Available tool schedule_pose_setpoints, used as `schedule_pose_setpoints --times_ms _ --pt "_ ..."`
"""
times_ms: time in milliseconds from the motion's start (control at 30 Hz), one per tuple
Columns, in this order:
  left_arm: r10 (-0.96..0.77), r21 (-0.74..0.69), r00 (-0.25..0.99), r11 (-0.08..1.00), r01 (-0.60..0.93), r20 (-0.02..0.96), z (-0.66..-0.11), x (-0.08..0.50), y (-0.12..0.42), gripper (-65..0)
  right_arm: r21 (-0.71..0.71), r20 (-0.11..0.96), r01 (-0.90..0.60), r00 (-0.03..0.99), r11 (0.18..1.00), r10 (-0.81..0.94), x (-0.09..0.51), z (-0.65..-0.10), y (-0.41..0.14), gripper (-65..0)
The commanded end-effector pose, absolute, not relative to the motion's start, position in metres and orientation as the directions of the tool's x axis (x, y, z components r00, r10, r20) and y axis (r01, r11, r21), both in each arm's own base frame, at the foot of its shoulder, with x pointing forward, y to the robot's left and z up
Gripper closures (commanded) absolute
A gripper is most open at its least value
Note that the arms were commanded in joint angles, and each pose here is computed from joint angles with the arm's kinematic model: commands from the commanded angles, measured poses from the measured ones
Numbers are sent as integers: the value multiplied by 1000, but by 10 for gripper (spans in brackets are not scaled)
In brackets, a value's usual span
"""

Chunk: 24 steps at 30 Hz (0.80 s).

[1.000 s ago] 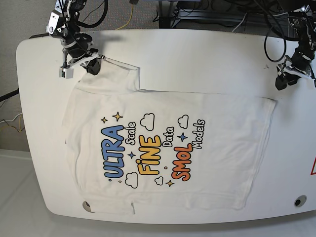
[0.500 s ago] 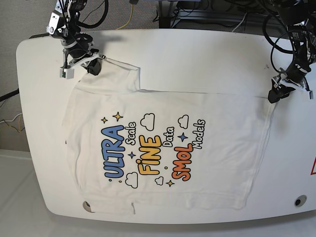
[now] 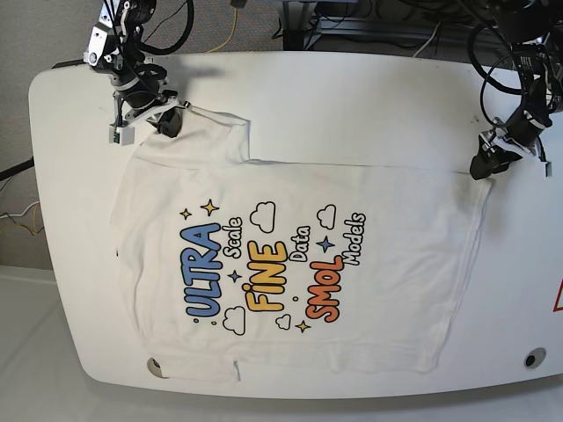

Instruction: Fold the T-shirt properly

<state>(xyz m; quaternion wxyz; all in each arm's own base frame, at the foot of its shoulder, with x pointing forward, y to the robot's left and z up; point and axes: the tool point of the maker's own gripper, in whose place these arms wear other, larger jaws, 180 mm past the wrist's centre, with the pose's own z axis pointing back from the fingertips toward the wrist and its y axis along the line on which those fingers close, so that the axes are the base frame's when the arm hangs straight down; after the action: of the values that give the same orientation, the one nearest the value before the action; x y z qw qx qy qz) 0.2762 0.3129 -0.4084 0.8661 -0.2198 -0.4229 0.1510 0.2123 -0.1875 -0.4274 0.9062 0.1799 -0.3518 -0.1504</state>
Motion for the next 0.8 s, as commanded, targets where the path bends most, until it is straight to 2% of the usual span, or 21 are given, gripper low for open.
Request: schedule_pose_setpoints --times_ms 0,533,767 --pt "416 -485 627 872 -69 659 -409 272 312 -348 426 592 136 706 894 -390 213 -424 -189 0" --pt "438 -503 631 860 -87 640 -419 276 298 -341 423 587 143 708 895 -391 211 -425 -191 0" --pt "462 -523 634 846 -105 620 -425 272 299 -310 424 589 141 707 895 -390 211 -425 -190 0"
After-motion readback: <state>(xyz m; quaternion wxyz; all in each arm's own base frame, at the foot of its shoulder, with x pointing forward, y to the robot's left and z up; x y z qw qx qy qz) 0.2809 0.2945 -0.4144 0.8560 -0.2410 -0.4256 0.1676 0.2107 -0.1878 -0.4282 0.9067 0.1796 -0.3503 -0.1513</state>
